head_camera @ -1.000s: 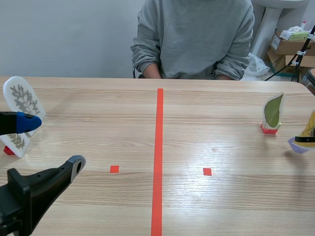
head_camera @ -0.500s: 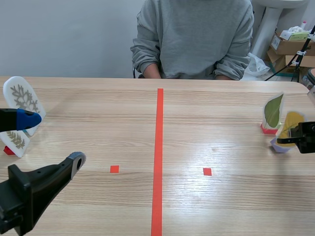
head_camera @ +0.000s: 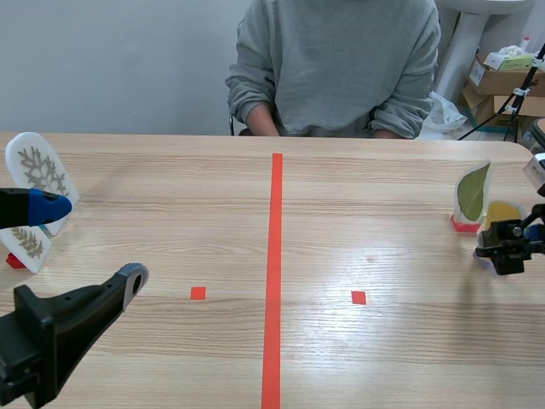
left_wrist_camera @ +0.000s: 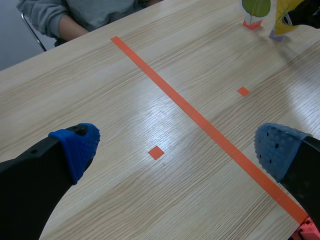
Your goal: Do the leaf sorting experiment
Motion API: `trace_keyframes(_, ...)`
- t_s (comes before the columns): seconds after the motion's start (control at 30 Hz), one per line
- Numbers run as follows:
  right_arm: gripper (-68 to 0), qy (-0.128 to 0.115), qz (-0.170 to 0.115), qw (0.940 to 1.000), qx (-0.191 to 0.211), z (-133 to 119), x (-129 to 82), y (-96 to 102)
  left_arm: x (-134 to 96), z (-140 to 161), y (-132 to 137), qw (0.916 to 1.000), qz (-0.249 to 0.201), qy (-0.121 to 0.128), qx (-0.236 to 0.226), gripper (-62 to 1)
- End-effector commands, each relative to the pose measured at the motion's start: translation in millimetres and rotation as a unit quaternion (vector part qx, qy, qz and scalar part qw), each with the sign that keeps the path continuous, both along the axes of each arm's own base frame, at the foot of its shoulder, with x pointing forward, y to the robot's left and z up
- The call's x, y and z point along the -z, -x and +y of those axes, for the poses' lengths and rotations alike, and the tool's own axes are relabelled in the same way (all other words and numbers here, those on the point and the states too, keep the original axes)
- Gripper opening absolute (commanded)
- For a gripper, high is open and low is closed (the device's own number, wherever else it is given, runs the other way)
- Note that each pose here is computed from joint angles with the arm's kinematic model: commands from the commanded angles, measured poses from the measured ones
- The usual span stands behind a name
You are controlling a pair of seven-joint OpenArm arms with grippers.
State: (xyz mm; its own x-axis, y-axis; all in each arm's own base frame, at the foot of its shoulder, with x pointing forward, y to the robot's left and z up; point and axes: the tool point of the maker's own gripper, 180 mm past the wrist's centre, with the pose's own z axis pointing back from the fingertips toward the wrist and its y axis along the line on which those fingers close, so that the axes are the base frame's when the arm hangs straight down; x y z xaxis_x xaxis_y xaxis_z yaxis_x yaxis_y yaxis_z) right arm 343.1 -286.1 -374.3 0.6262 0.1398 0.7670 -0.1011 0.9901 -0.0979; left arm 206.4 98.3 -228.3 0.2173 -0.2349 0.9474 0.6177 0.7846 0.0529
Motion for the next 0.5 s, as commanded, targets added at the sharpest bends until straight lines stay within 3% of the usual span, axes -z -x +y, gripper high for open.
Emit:
trace_keyframes(0.0, -18.0, 0.017, -0.017, 0.9997, 0.005, -10.8, -16.7, -8.0, -8.2, -2.2, -1.3, 0.9999, -0.012, 0.01, 0.001, 1.4)
trace_keyframes(0.07, -5.8, 0.014, -0.014, 0.9998, 0.006, -10.5, -15.7, -7.2, -8.1, -2.2, -1.3, 0.9999, -0.012, 0.01, 0.001, 1.4)
trace_keyframes(0.1, -3.4, 0.012, -0.011, 0.9998, 0.007, -10.6, -14.8, -6.4, -8.1, -2.2, -1.3, 0.9999, -0.012, 0.01, 0.001, 1.4)
trace_keyframes(0.27, -3.1, -0.009, 0.018, 0.9997, -0.017, 1.8, -12.6, 1.4, -8.2, -2.2, -1.3, 0.9999, -0.012, 0.01, 0.001, 1.4)
trace_keyframes(0.33, -3.1, -0.025, 0.013, 0.9989, -0.038, 11.8, -18.0, 8.9, -8.1, -2.2, -1.3, 0.9999, -0.012, 0.01, 0.001, 1.4)
trace_keyframes(0.47, -3.1, -0.034, -0.007, 0.9965, -0.077, 28.0, -34.3, 33.3, -8.1, -2.2, -1.3, 0.9999, -0.012, 0.01, 0.001, 1.4)
